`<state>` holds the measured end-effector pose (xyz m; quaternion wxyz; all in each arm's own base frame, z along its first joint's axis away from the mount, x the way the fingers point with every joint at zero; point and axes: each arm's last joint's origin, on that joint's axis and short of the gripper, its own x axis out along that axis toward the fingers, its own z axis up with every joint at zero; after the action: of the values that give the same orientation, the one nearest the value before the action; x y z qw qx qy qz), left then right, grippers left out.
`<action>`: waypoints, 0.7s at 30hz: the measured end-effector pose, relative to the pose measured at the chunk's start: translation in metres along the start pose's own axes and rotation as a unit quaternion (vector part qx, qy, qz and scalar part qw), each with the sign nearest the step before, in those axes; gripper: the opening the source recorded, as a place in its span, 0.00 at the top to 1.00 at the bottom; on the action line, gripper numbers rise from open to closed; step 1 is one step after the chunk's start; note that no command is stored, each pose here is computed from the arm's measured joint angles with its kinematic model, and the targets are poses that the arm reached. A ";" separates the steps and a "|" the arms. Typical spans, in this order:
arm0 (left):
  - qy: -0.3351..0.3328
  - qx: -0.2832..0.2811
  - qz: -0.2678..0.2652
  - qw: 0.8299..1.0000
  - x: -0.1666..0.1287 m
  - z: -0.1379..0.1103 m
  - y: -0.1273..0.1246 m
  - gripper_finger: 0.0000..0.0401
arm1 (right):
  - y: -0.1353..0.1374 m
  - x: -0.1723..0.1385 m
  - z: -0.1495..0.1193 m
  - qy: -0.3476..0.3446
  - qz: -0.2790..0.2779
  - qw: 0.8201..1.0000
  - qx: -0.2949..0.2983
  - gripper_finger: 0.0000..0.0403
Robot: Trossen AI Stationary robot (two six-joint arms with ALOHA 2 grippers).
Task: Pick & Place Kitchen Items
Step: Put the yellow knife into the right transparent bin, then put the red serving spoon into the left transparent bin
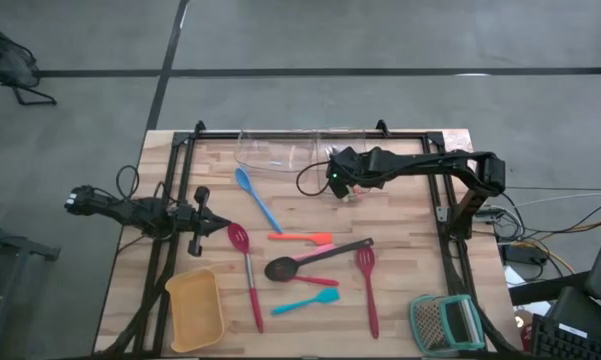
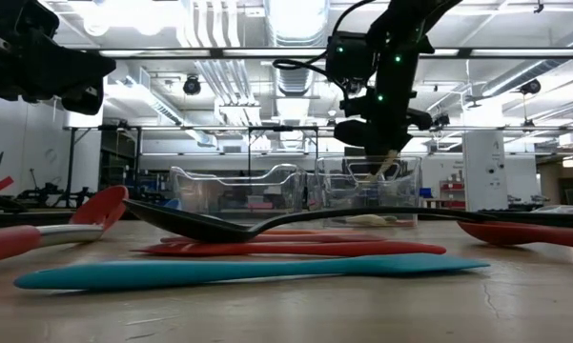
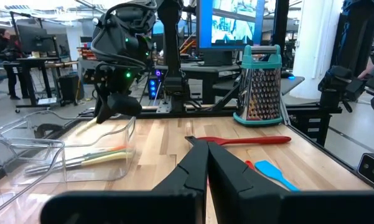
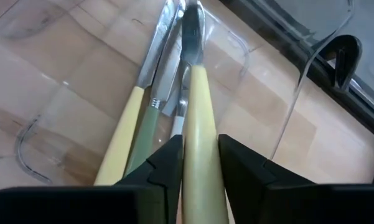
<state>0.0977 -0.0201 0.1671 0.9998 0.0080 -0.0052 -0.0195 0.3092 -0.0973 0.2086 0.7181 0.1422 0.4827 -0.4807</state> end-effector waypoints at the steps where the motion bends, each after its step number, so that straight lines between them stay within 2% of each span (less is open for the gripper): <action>1: 0.000 0.000 0.000 1.000 0.000 0.000 0.000 0.97 | 0.000 0.000 0.000 0.000 0.000 1.000 0.000 0.73; 10: 0.000 0.000 0.000 1.000 0.000 0.000 0.000 0.97 | 0.001 -0.001 0.001 -0.007 0.002 1.000 0.001 0.66; 21: 0.000 0.000 0.000 1.000 0.000 0.000 0.000 0.97 | 0.017 -0.022 0.003 -0.040 0.030 0.998 -0.049 0.57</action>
<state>0.0977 -0.0201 0.1671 0.9998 0.0079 -0.0054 -0.0196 0.3235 -0.0789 0.2245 0.7567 0.1017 0.4726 -0.4401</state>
